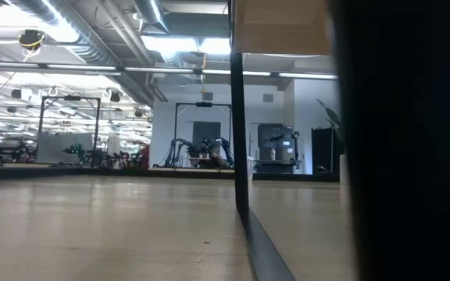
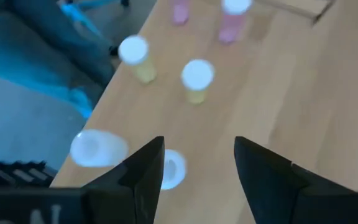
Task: Pick and place medicine bottles onto shelf by color
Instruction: Put the blue pill bottle on the shelf aligned with the other blue pill bottle
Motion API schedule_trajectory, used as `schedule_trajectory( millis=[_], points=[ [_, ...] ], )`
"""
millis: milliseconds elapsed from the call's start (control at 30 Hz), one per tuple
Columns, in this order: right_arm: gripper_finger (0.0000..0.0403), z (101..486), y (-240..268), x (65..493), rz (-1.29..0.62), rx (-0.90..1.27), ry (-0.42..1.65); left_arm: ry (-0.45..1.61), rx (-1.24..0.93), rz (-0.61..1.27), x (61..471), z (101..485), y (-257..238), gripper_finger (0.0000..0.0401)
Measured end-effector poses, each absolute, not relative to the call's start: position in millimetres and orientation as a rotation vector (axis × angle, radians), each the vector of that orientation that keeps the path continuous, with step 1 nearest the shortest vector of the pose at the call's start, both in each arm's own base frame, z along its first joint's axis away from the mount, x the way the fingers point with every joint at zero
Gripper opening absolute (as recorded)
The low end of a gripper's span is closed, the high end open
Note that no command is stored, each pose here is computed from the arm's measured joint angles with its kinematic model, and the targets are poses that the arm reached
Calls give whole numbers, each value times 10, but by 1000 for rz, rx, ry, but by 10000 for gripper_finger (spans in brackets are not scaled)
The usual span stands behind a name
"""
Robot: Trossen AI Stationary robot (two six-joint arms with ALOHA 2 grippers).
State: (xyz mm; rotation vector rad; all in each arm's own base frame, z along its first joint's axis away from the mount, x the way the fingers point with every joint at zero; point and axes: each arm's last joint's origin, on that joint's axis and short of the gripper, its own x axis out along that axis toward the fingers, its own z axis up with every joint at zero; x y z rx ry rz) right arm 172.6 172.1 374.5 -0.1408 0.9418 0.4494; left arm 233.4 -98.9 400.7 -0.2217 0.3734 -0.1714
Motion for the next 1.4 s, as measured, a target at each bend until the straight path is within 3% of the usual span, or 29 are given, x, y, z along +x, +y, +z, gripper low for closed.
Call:
schedule_trajectory(
  millis=[733,1067,1400],
  points=[
    [195,4045,1435,1575,195,-153,670,916,-657,166,1967,3578,-1038,259],
    [195,4170,1260,1659,113,-60,572,1092,-444,-26,1877,3339,-1615,259],
    [195,4222,1034,1857,123,67,561,1226,-397,7,1777,3020,-2089,259]
  ],
)
